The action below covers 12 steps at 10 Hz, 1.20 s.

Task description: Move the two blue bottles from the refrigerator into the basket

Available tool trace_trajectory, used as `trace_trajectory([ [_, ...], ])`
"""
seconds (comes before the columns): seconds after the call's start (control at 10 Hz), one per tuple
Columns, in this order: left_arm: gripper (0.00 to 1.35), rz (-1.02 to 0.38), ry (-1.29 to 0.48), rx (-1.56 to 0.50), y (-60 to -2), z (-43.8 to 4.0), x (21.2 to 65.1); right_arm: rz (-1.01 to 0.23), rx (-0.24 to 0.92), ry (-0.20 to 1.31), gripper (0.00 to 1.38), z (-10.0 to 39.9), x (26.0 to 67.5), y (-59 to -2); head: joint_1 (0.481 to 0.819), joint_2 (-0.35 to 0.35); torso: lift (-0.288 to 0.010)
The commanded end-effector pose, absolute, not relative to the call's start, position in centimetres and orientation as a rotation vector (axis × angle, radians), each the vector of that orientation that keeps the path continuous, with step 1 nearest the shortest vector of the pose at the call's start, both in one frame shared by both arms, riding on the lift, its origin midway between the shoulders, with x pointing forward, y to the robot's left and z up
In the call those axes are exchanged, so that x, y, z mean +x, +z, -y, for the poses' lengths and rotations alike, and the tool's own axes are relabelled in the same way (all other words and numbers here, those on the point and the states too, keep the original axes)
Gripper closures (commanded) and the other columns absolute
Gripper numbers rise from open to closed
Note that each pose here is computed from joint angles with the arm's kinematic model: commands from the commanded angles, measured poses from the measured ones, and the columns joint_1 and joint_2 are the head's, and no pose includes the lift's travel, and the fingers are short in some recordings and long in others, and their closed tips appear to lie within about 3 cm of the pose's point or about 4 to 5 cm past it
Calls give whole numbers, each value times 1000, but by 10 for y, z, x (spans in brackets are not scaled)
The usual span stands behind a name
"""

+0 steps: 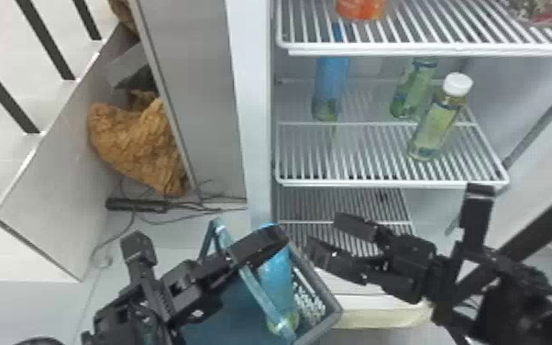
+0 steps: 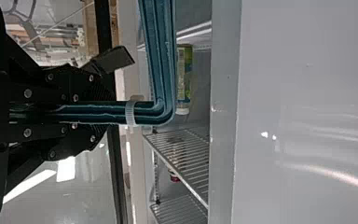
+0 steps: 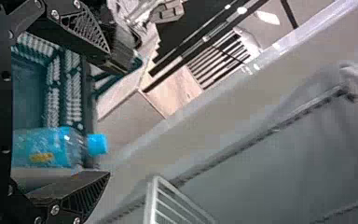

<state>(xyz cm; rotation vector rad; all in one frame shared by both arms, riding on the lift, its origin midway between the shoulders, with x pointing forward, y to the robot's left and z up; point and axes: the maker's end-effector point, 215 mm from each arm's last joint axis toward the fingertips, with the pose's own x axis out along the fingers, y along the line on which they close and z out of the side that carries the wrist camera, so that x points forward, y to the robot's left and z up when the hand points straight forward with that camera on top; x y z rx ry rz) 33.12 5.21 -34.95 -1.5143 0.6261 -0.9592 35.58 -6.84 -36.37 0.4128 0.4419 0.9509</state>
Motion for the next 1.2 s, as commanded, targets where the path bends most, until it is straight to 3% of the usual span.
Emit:
trace_trajectory([
  [0.0,1197,-626,-957,-1515,-350,-53,331,-358,381,914,159,80,367,-341,695,-26,-220],
  [0.4,1197,-629,-960,-1519,-350,-52,329,-119,326,829,162,106,399,-291,695,-72,-220],
  [1.1,1197,-631,-959,-1529,-350,-51,327,32,195,535,154,180,469,-268,695,-170,-220],
])
